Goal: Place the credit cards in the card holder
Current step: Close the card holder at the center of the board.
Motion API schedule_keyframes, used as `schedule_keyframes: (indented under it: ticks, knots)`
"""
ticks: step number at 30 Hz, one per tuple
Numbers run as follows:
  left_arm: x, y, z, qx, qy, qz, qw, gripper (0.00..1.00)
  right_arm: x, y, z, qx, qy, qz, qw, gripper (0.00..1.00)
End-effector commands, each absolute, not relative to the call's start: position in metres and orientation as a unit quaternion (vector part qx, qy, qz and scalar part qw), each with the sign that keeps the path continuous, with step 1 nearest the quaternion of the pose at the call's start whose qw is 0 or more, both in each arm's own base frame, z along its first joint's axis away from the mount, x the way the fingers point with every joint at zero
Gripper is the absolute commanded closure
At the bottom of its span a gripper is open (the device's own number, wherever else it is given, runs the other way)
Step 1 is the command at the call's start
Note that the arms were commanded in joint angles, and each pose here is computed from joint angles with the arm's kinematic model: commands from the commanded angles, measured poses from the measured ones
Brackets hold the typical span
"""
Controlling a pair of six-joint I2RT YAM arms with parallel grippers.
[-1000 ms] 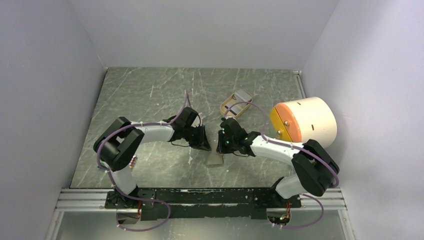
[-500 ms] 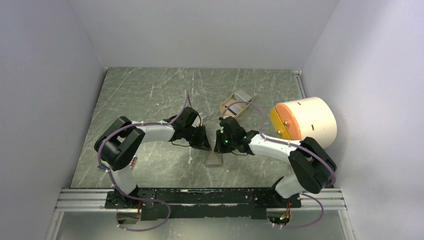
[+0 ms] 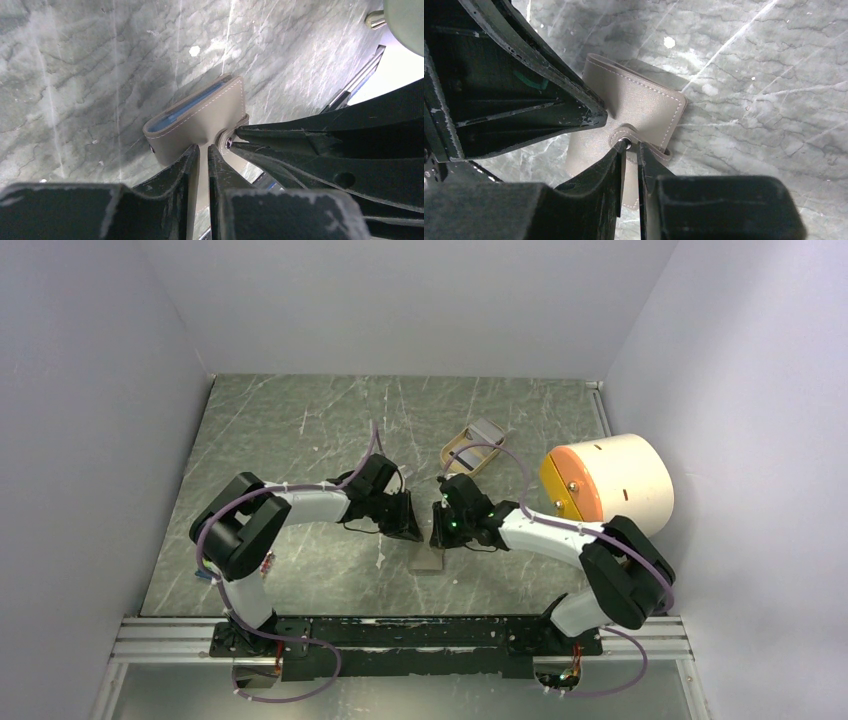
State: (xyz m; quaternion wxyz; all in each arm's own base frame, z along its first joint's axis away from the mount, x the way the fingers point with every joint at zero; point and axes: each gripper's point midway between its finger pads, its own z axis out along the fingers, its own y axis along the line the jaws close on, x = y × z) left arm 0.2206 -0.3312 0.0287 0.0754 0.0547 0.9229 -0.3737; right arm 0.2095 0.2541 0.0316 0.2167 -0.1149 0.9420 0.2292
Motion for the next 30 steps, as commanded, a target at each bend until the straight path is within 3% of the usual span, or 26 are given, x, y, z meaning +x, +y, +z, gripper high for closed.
schedule_keyframes:
  ticks: [1, 23, 30]
  knots:
    - [0.222, -0.335, 0.022, 0.058, 0.924, -0.37, 0.075, 0.81, 0.197, 0.235, 0.022, -0.135, 0.953, 0.191, 0.194, 0.81]
    - [0.223, -0.337, 0.02, 0.06, 0.926, -0.367, 0.07, 0.82, 0.19, 0.249, 0.031, -0.148, 0.944, 0.214, 0.203, 0.82]
    - [0.221, -0.338, 0.019, 0.058, 0.924, -0.372, 0.067, 0.82, 0.207, 0.25, 0.053, -0.105, 0.935, 0.222, 0.254, 0.73]
